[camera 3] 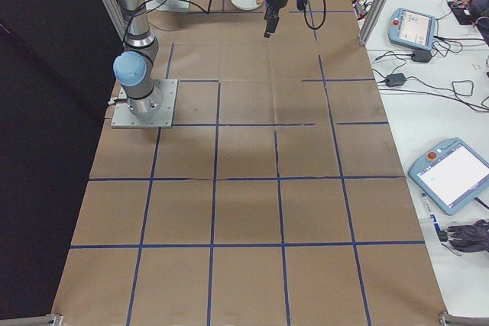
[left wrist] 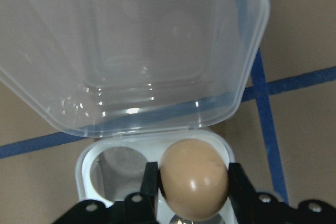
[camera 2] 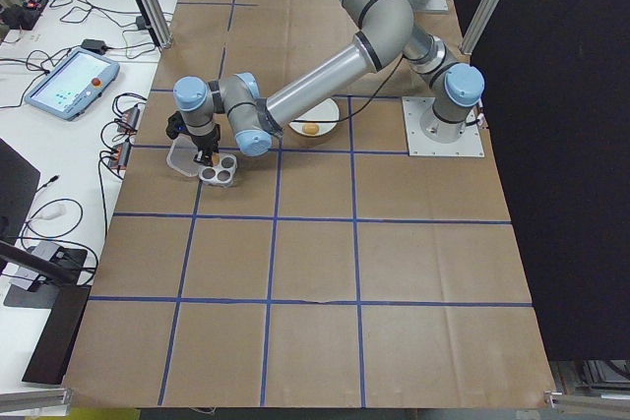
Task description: Place egg on plate
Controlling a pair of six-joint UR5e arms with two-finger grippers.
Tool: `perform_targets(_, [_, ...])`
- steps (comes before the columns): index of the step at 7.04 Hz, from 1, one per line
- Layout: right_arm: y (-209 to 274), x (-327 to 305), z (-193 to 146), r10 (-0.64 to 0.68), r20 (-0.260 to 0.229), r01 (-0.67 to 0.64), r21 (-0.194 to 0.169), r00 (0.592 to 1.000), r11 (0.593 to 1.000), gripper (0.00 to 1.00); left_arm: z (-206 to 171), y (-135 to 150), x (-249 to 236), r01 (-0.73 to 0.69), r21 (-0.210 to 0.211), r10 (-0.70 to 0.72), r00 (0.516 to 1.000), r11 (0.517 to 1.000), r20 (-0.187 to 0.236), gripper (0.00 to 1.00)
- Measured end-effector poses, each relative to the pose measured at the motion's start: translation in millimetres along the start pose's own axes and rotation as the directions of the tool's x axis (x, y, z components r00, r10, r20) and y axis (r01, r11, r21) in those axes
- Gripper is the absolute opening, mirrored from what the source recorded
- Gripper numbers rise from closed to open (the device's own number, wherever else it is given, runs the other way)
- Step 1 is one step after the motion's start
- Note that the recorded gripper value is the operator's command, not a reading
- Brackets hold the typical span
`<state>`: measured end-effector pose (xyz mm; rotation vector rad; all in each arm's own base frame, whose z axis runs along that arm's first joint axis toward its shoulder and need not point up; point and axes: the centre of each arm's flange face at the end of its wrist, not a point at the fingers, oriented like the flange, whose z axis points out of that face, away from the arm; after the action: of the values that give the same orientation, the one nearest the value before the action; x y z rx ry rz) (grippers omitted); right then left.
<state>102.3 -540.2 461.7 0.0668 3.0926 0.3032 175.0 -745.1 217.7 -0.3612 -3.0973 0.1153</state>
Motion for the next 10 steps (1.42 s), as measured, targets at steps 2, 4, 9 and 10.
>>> perform_targets(2, [0,0,0,0.0,0.001,0.0,0.0,1.0,1.0,1.0,-26,5,7,-0.007,-0.009,0.007,1.0,1.0,-0.008,0.0])
perform_targets(4, [0,0,0,0.0,0.001,0.0,0.001,1.0,1.0,1.0,-61,37,34,0.003,-0.082,-0.008,0.998,0.997,-0.065,0.0])
perform_targets(9, [0,0,0,0.0,0.001,0.0,0.0,1.0,1.0,1.0,-64,174,159,0.071,-0.252,-0.11,0.983,0.965,-0.145,0.08])
perform_targets(10, [0,0,0,0.0,0.001,0.0,0.0,1.0,1.0,1.0,-56,179,182,0.046,-0.272,-0.091,0.983,0.961,-0.158,0.19])
